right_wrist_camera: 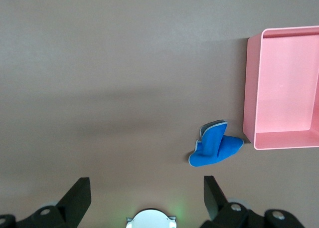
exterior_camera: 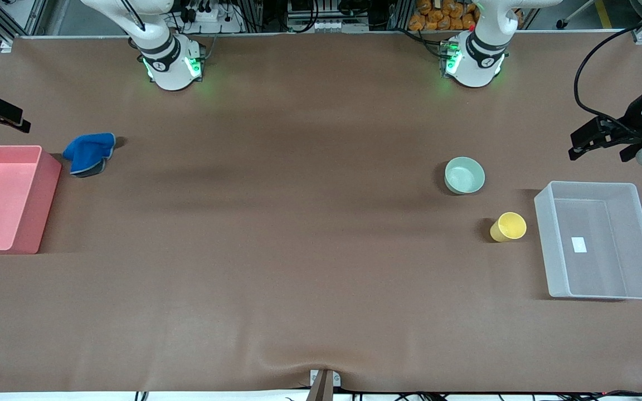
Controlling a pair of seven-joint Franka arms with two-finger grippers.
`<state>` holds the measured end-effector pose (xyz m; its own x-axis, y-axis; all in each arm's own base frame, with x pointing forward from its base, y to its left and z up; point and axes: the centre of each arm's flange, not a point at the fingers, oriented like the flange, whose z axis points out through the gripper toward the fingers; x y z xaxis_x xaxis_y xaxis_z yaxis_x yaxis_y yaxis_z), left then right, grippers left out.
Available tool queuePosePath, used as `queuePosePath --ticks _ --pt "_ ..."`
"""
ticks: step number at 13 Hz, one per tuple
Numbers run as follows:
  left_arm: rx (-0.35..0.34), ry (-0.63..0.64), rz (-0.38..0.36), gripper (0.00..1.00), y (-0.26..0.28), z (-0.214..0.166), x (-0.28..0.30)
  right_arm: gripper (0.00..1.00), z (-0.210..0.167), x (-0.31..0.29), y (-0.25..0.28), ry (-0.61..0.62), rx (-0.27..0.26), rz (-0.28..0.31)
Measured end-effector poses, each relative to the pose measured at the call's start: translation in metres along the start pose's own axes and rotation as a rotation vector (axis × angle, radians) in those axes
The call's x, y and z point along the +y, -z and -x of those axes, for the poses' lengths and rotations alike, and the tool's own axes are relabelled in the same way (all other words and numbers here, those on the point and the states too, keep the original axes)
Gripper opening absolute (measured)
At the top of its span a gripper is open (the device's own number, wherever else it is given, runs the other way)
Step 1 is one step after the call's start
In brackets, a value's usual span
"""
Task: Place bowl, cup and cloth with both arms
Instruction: 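Reach the left gripper to the green bowl while the right gripper reaches the cloth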
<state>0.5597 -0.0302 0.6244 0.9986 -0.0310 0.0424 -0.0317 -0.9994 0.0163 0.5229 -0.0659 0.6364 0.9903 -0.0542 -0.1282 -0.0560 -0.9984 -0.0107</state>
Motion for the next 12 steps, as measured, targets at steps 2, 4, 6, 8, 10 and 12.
queuePosePath --ticks 2,4,6,8,10,12 --pt "0.0 0.0 0.0 1.0 0.0 0.0 0.0 1.0 0.001 0.006 -0.001 -0.013 -0.008 -0.002" --pt "-0.005 0.0 0.0 1.0 -0.002 0.0 0.0 1.0 0.003 0.019 -0.001 -0.036 -0.011 -0.005" --pt "-0.028 0.0 0.0 1.0 -0.011 -0.001 0.0 1.0 0.002 0.041 -0.006 -0.077 -0.02 -0.012" --pt "-0.08 0.0 0.0 1.0 -0.035 0.0 0.0 1.0 -0.012 0.064 -0.024 -0.115 -0.018 -0.018" --pt "-0.126 -0.004 0.001 1.0 -0.064 0.001 0.003 1.0 -0.028 0.078 -0.048 -0.136 -0.049 -0.022" --pt "-0.143 -0.022 0.002 1.0 -0.098 0.004 0.013 1.0 -0.036 0.104 -0.079 -0.179 -0.119 -0.037"
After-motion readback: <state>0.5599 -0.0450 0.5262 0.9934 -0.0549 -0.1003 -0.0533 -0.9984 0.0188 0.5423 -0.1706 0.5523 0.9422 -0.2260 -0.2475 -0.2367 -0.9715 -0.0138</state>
